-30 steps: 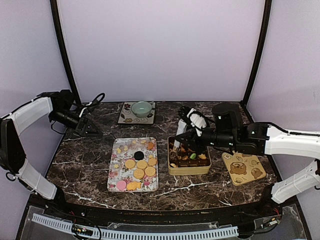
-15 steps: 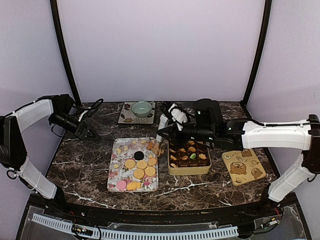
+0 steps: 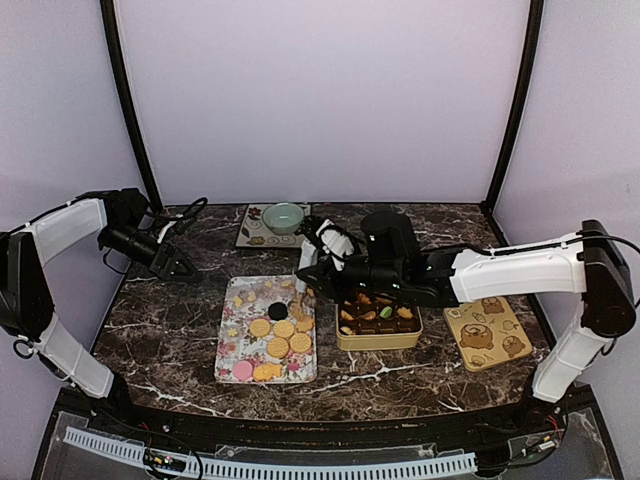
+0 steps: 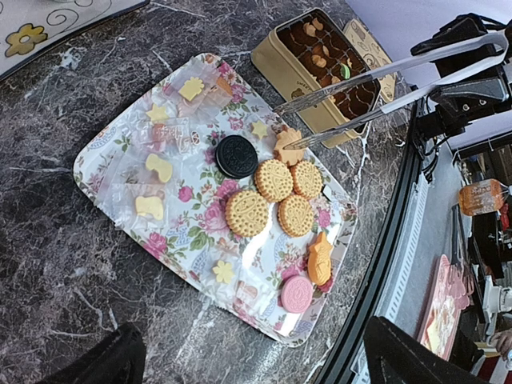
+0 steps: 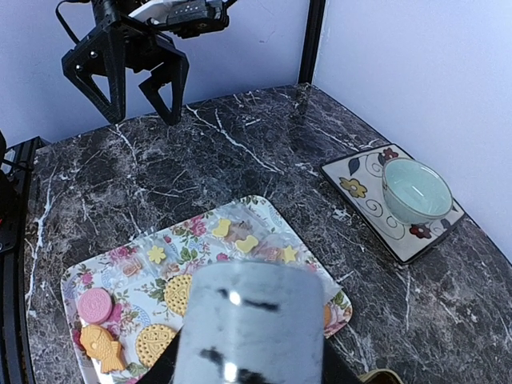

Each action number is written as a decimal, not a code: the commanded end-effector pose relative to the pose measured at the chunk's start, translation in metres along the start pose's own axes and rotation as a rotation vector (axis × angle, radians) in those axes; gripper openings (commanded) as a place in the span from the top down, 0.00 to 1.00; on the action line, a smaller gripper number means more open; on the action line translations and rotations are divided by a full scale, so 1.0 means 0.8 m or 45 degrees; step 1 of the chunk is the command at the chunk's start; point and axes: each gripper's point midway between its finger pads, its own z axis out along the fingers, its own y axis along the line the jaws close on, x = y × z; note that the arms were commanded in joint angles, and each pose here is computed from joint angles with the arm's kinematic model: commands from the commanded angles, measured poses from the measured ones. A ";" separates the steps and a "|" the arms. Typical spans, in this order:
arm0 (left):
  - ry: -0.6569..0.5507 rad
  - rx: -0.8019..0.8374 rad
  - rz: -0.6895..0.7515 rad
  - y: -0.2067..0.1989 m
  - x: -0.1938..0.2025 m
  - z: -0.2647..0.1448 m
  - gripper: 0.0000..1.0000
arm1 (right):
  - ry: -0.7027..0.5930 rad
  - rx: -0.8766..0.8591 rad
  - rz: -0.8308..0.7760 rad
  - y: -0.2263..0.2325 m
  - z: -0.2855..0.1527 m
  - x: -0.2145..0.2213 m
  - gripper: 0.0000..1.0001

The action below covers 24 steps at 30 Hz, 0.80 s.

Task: Pack the cookies
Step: Pick up the fake cookies from the plate.

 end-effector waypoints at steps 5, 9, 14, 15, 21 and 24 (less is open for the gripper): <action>-0.024 0.021 0.023 -0.012 -0.002 -0.008 0.02 | -0.080 -0.008 -0.025 0.004 0.012 -0.018 0.62; -0.026 0.021 0.027 -0.013 -0.002 -0.008 0.02 | -0.059 -0.021 -0.026 0.007 0.016 -0.011 0.62; -0.022 0.026 0.022 -0.012 -0.001 -0.006 0.02 | -0.043 -0.059 -0.021 0.015 0.019 -0.006 0.64; -0.020 0.027 0.018 -0.012 -0.001 -0.006 0.02 | -0.038 -0.068 -0.019 0.018 0.019 -0.004 0.65; -0.022 0.031 0.023 -0.012 -0.001 -0.006 0.02 | -0.029 -0.113 -0.020 0.032 0.018 -0.002 0.70; -0.024 0.035 0.020 -0.012 -0.001 -0.005 0.03 | -0.030 -0.124 -0.013 0.035 0.018 -0.003 0.72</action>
